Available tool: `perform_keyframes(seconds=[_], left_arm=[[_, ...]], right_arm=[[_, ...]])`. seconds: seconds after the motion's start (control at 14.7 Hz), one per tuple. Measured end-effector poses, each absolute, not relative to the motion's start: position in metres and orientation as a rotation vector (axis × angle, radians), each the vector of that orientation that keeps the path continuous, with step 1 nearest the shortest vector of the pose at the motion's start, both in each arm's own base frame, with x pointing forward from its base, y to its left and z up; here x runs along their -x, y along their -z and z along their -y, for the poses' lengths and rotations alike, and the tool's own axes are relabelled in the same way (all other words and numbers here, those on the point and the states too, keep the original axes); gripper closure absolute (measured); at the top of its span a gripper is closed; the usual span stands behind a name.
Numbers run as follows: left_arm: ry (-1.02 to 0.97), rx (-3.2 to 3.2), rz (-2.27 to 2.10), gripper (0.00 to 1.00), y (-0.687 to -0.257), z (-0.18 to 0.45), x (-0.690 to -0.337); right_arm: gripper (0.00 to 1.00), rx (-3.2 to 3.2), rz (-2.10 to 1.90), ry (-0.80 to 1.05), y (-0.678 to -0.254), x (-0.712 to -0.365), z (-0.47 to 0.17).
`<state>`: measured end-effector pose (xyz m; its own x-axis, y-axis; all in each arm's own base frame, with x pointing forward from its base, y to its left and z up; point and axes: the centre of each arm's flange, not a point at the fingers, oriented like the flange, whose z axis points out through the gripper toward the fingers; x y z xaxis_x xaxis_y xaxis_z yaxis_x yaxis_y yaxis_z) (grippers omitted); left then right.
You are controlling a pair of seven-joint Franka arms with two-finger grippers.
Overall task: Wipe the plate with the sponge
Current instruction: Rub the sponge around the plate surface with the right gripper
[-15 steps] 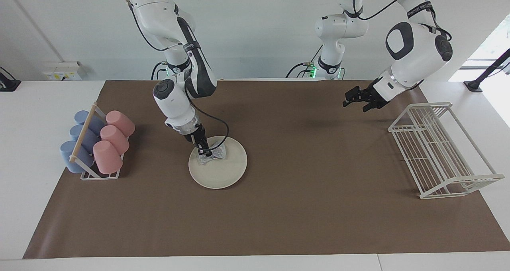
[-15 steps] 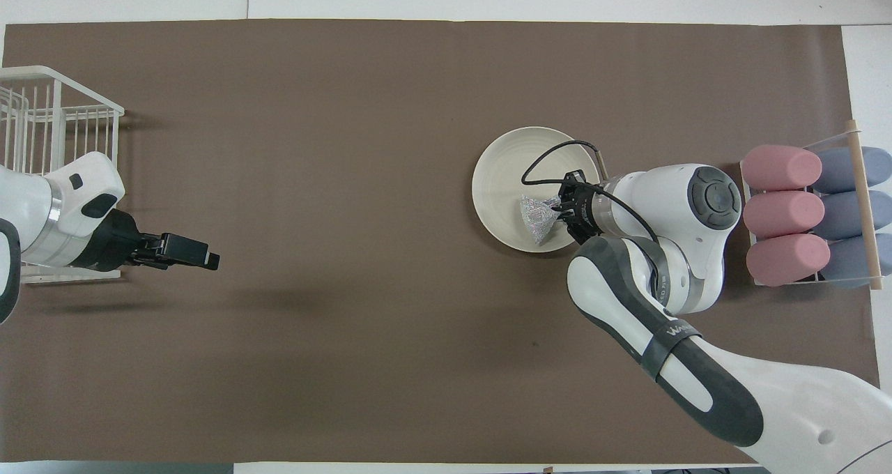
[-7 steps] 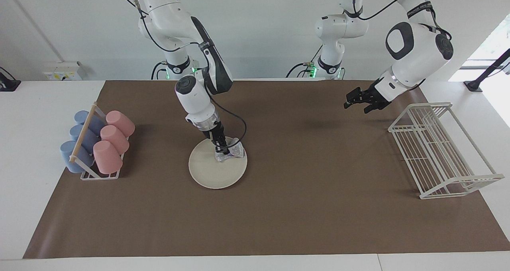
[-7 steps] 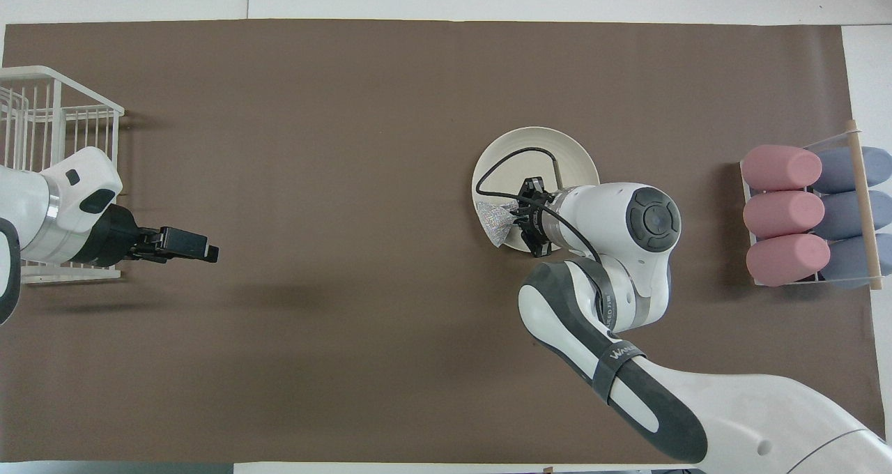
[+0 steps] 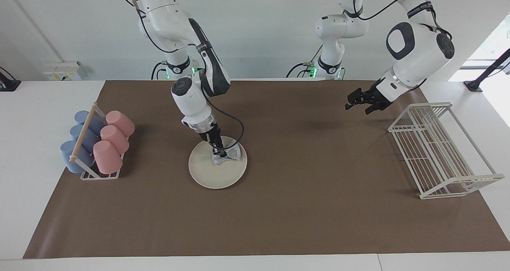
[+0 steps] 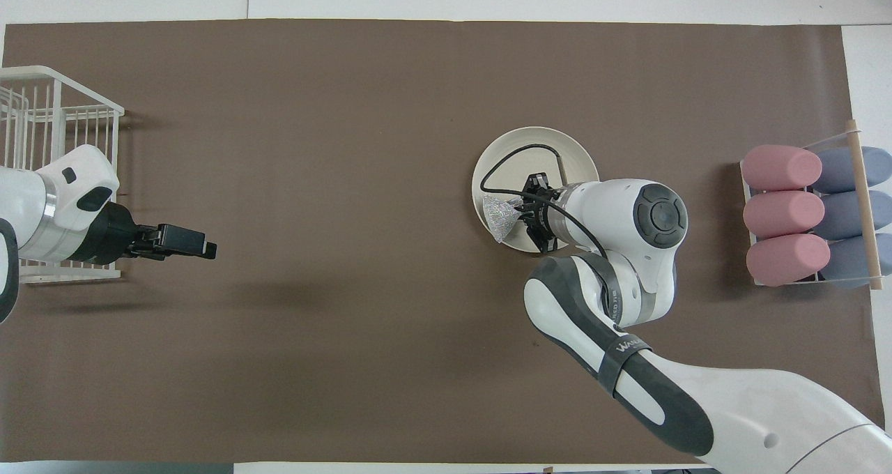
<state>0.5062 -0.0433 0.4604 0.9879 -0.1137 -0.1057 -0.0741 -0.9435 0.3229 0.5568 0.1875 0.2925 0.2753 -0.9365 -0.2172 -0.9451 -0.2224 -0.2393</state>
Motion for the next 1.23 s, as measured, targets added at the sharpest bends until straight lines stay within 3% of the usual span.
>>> perform_keyframes(seconds=[0.34,0.82,1.23], left_arm=[[0.175,-2.813,0.115,0.0,-0.461,0.045,-0.507],[0.191,-2.825,-0.038,0.0,-0.461,0.054,-0.507],[0.15,-2.834,-0.014,0.0,-0.464,0.074,-0.509]], right_arm=[[0.9,2.281,-1.653,0.008,-0.291,-0.57,-0.141],[0.9,2.194,-1.737,-0.05,-0.291,-0.545,-0.224],[0.9,2.195,-1.751,-0.078,-0.294,-0.55,-0.229]])
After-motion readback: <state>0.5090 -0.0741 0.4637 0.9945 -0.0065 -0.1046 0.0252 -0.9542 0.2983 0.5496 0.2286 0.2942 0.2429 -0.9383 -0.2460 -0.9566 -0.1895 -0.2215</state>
